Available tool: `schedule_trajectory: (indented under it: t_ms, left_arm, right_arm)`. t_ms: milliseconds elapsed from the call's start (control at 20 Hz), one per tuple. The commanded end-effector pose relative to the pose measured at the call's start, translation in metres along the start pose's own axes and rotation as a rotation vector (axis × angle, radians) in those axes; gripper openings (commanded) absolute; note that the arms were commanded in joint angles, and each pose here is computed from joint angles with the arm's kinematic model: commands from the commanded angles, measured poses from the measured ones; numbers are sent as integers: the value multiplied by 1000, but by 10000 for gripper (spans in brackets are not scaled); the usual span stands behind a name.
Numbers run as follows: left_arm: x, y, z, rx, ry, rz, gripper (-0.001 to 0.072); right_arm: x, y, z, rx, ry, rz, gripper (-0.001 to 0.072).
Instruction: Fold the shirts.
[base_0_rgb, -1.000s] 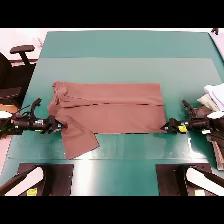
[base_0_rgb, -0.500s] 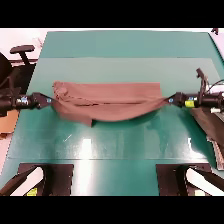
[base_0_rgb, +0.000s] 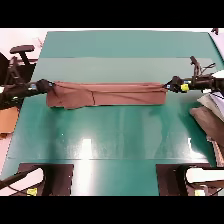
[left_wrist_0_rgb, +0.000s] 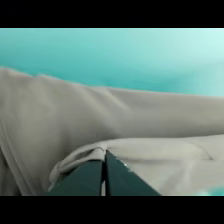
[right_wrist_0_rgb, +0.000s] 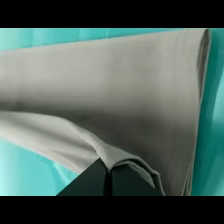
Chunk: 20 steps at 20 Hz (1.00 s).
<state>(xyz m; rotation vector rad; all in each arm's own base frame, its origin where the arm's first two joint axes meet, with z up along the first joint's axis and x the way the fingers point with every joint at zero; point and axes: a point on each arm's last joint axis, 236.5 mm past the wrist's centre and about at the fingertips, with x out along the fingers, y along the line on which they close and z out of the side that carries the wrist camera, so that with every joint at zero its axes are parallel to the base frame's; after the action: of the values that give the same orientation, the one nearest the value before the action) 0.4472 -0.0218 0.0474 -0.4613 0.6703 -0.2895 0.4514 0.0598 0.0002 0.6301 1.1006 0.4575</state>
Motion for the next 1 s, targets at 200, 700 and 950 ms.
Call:
schedule_trajectory:
  t_ms: [200,700,950]
  left_arm:
    - [80,49,1,137,-25,182,21]
    - [58,20,49,265,-35,98,680]
    - [30,-49,46,225,104,-129,19]
  right_arm:
    - [61,-28,16,17,86,16,21]
    - [0,-13,51,-74,-33,1,536]
    - [-41,-31,28,-69,31,-28,560]
